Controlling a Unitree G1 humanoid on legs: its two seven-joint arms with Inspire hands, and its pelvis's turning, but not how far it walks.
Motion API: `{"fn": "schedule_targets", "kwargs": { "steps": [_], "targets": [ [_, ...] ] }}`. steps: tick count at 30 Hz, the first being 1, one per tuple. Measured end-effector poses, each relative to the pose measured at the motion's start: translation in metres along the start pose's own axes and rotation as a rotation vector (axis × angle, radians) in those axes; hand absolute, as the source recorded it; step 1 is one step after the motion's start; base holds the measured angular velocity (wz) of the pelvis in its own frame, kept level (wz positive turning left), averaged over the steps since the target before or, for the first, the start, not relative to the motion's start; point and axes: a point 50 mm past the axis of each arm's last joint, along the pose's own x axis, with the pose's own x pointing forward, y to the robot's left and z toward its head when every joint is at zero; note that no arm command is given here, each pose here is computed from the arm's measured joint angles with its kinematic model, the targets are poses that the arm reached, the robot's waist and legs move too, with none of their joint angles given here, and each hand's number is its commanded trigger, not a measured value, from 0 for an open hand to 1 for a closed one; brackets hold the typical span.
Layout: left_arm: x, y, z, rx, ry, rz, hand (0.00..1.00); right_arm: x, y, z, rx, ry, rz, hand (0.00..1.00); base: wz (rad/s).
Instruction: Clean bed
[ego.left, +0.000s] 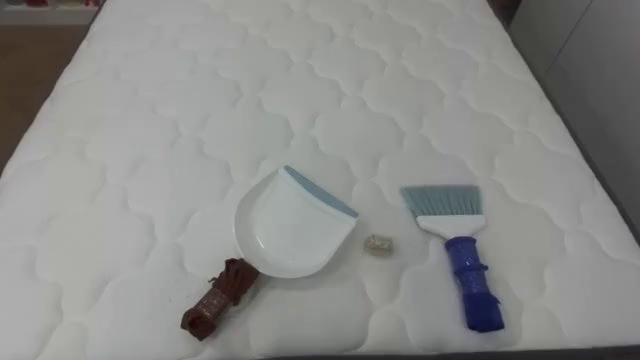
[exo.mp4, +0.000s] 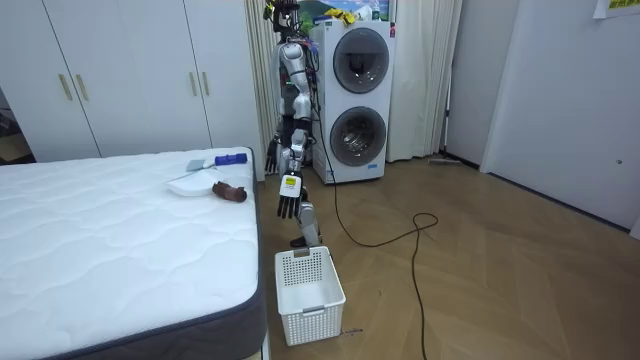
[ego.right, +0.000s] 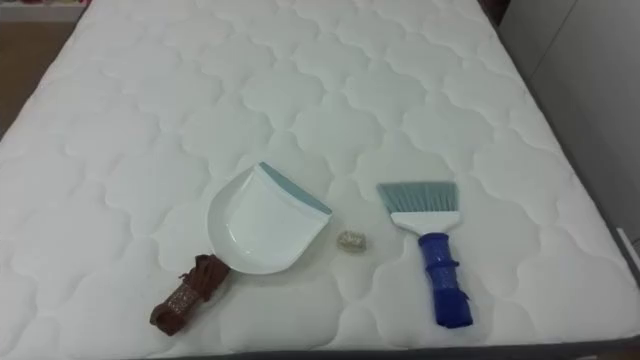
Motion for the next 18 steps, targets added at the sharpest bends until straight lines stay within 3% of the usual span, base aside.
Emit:
{"fn": "schedule_targets", "kwargs": {
  "steps": [18],
  "targets": [
    [0.0001,0.0062,0.0048,-0.026,-0.029,0.092,0.0,0.0001,-0.0012,0.0013,-0.045,-0.005,-0.039,0.0,0.0]
  ]
}}
